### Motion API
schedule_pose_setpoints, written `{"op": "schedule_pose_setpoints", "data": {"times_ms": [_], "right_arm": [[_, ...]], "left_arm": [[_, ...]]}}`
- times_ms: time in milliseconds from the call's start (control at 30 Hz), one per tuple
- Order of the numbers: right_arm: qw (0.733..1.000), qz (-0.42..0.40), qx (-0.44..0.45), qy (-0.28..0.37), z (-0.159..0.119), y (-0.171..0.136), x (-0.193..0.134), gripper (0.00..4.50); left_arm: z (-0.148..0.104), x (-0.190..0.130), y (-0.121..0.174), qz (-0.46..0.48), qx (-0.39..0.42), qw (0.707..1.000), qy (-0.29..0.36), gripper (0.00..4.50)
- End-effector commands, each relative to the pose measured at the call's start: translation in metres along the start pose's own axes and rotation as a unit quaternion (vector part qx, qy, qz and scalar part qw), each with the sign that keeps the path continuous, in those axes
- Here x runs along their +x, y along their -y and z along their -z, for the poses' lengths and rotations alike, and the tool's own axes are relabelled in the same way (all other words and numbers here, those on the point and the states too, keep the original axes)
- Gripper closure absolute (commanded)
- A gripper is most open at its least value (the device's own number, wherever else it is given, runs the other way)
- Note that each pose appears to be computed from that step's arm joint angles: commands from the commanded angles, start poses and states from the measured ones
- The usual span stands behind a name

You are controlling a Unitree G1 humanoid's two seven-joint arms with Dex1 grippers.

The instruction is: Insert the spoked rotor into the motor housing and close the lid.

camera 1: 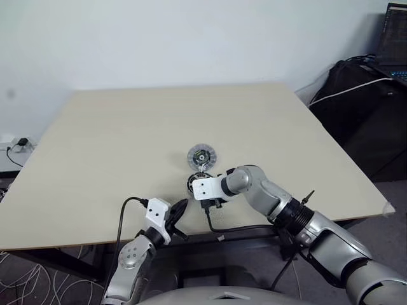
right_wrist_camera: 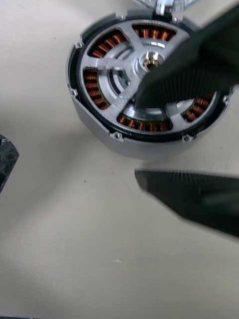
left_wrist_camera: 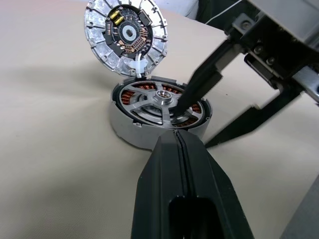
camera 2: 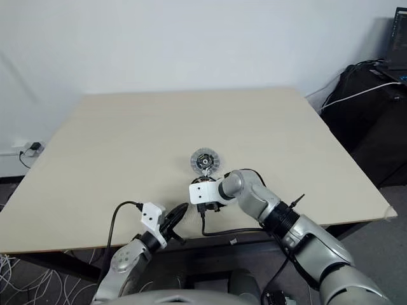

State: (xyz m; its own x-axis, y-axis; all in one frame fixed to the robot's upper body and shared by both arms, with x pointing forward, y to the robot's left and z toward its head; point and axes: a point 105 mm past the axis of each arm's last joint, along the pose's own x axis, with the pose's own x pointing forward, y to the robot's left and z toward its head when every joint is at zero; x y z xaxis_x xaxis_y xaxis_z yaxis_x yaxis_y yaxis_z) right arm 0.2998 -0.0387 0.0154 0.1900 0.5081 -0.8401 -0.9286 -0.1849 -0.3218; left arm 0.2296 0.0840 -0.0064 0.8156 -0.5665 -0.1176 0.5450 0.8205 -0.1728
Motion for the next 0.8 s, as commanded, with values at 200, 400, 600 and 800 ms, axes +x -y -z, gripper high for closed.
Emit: {"op": "schedule_pose_setpoints", "data": {"times_ms": [200,400,600,800], "right_arm": [[1.0,-0.021,-0.014,-0.002,0.001,0.0,-0.007,3.21],[1.0,-0.019,0.02,0.008,0.004,-0.003,-0.008,3.38],[0.999,-0.015,0.033,0.008,0.006,-0.006,-0.007,4.39],[0.997,0.01,0.065,0.026,0.002,-0.001,-0.011,4.39]], "left_arm": [[-0.015,0.004,0.004,0.006,0.008,1.0,0.03,4.5],[-0.015,0.004,0.005,0.006,0.006,1.0,0.029,4.5],[-0.014,0.005,0.005,0.007,0.004,1.0,0.028,4.5],[-0.014,0.007,0.007,0.01,0.003,1.0,0.028,4.5]]}}
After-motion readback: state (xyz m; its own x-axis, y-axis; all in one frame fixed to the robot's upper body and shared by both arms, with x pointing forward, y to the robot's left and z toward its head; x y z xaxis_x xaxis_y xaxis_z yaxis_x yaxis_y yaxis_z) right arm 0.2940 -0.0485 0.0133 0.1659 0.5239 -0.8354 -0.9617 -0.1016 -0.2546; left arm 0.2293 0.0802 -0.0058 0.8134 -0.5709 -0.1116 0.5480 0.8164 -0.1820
